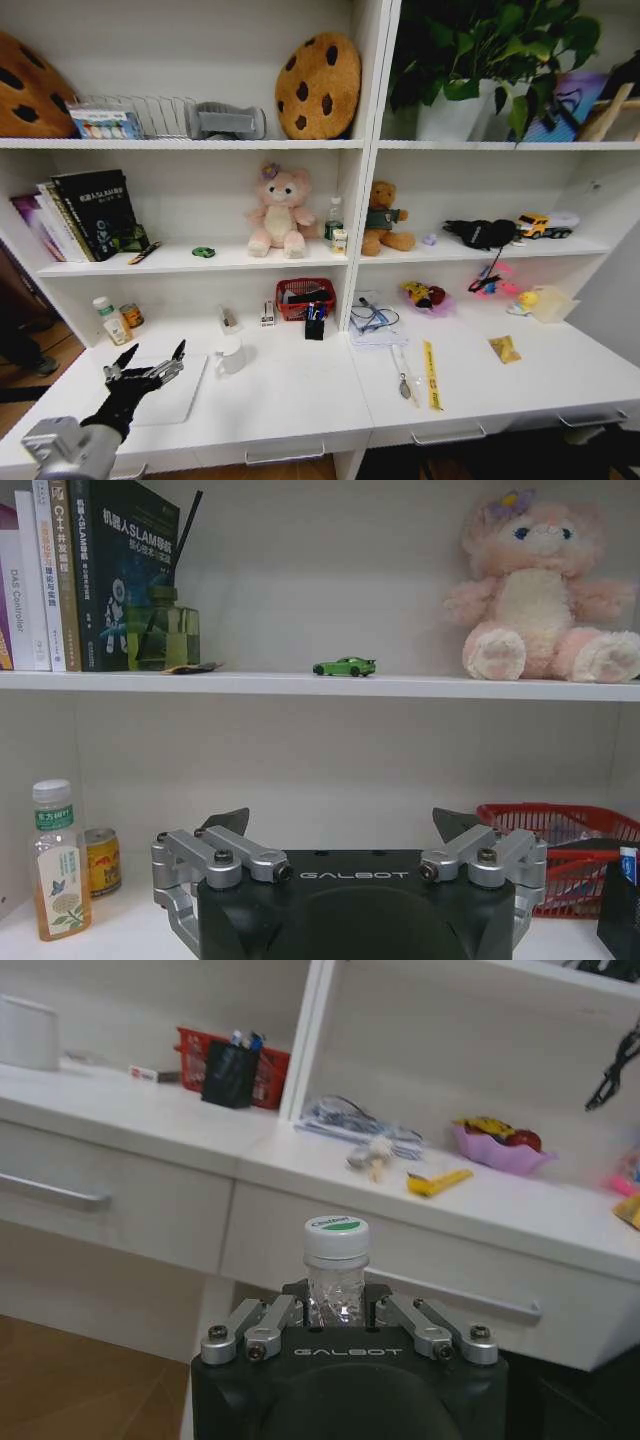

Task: Organize the objects on the table.

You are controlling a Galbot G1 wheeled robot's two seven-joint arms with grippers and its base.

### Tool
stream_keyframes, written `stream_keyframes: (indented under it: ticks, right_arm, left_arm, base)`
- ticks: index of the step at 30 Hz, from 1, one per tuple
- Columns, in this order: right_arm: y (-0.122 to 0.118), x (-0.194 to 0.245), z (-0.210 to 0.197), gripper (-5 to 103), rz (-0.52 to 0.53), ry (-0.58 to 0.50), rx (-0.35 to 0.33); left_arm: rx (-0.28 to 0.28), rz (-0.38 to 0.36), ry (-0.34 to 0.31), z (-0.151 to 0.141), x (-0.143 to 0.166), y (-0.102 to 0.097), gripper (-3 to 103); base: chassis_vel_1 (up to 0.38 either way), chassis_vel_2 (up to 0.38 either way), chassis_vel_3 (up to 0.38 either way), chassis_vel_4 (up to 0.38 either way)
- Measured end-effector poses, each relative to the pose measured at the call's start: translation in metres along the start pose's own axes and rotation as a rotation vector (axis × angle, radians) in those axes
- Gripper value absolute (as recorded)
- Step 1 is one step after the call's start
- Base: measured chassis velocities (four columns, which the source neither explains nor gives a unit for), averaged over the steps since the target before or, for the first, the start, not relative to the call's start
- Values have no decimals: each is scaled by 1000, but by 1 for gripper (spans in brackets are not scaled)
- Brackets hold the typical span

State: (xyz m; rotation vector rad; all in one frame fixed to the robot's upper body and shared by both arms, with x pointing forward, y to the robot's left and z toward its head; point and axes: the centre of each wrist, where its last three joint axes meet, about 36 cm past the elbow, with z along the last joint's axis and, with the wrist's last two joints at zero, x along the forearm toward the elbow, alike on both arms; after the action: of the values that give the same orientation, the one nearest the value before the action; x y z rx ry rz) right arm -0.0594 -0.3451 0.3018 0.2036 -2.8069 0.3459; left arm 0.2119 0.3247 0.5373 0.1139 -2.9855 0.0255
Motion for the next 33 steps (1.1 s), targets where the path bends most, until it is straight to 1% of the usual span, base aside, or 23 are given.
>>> stream_keyframes:
  ticks: [1, 2, 4, 5, 8, 9, 10, 12, 15, 24, 26, 28, 31, 32, 33]
  right_arm:
    - [-7, -10, 21, 26, 14, 23, 5]
    - [-7, -10, 21, 26, 14, 23, 5]
    - [-20, -41, 61, 26, 11, 73, 11]
    - [-20, -41, 61, 26, 11, 73, 11]
    - [-29, -75, 93, 26, -5, 111, 19]
    - [-29, -75, 93, 26, -5, 111, 19]
    - [-32, -89, 103, 26, -8, 119, 24]
    - [-33, -104, 117, 26, -10, 132, 36]
    - [-32, -113, 126, 26, -5, 142, 38]
    - [-35, -121, 138, 26, 32, 182, 7]
    - [-33, -137, 148, 26, 51, 198, -10]
    - [-32, -143, 150, 26, 53, 199, -12]
    - [-31, -175, 153, 26, 65, 180, -11]
    - [-31, -175, 153, 26, 65, 180, -11]
    - [-33, -186, 154, 26, 72, 174, -10]
  left_arm:
    - [0, 0, 0, 0, 0, 0, 100]
    - [0, 0, 0, 0, 0, 0, 100]
    - [0, 0, 0, 0, 0, 0, 100]
    - [0, 0, 0, 0, 0, 0, 100]
    - [0, 0, 0, 0, 0, 0, 100]
    - [0, 0, 0, 0, 0, 0, 100]
    - [0, 0, 0, 0, 0, 0, 100]
    - [0, 0, 0, 0, 0, 0, 100]
    - [0, 0, 0, 0, 0, 0, 100]
    - [0, 0, 0, 0, 0, 0, 100]
    - [0, 0, 0, 0, 0, 0, 100]
    - [0, 0, 0, 0, 0, 0, 100]
    - [0, 0, 0, 0, 0, 0, 100]
    - [0, 0, 0, 0, 0, 0, 100]
    - [0, 0, 0, 0, 0, 0, 100]
  base:
    - [0, 0, 0, 0]
    - [0, 0, 0, 0]
    - [0, 0, 0, 0]
    - [0, 0, 0, 0]
    - [0, 0, 0, 0]
    - [0, 0, 0, 0]
    - [0, 0, 0, 0]
    - [0, 0, 0, 0]
    - [0, 0, 0, 0]
    - [0, 0, 0, 0]
    - [0, 0, 0, 0]
    - [0, 0, 0, 0]
    - [0, 0, 0, 0]
    - [0, 0, 0, 0]
    - [0, 0, 0, 0]
